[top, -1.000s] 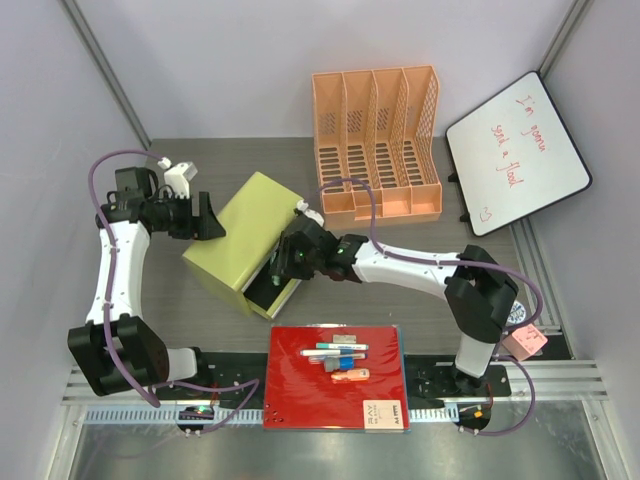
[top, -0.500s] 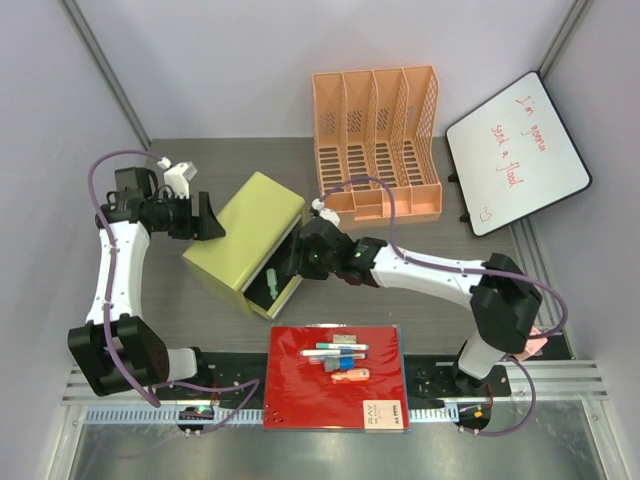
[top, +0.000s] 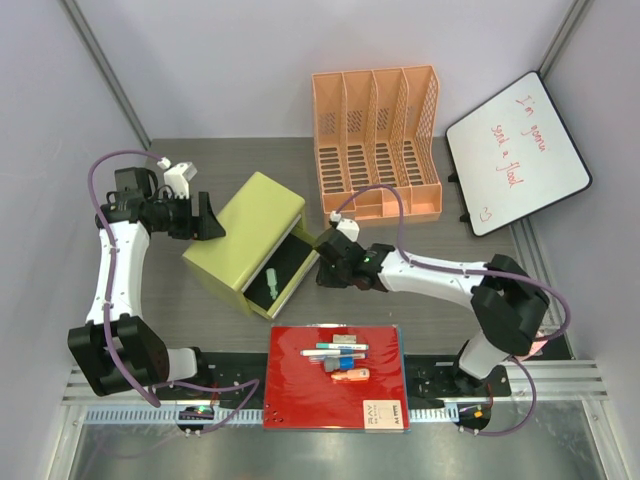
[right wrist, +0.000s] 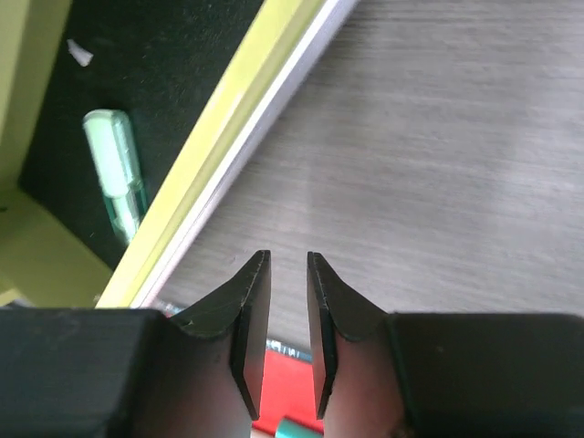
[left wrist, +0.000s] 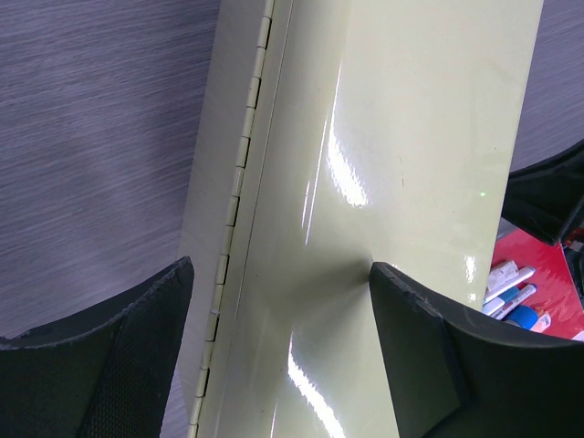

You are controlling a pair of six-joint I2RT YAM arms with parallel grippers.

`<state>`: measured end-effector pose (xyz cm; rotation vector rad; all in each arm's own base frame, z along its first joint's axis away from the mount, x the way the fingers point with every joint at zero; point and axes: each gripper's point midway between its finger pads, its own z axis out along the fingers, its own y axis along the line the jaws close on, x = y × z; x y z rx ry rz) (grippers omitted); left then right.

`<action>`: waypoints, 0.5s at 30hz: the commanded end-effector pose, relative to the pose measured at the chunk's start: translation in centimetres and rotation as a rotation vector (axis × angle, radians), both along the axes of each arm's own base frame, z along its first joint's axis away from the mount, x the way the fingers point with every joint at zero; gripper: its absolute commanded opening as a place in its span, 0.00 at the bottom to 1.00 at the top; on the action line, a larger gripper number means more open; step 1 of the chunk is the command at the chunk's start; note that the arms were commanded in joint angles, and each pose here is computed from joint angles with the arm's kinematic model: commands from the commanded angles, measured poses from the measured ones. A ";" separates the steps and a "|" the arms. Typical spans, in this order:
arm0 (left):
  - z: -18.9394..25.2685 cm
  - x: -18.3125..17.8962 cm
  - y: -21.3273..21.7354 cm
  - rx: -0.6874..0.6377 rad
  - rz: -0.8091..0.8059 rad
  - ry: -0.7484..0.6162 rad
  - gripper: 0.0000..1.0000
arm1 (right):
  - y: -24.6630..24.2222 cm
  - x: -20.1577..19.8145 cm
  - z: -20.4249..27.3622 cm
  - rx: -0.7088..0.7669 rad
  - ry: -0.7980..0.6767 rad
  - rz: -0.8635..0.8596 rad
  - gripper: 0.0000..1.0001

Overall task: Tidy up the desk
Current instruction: Close the drawer in the storage box.

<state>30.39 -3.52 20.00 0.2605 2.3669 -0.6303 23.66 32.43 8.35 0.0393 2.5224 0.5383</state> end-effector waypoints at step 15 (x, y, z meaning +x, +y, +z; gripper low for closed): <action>0.5 0.2 0.3 0.011 0.004 -0.022 0.78 | 8.6 4.9 0.0 0.072 -0.032 0.108 0.25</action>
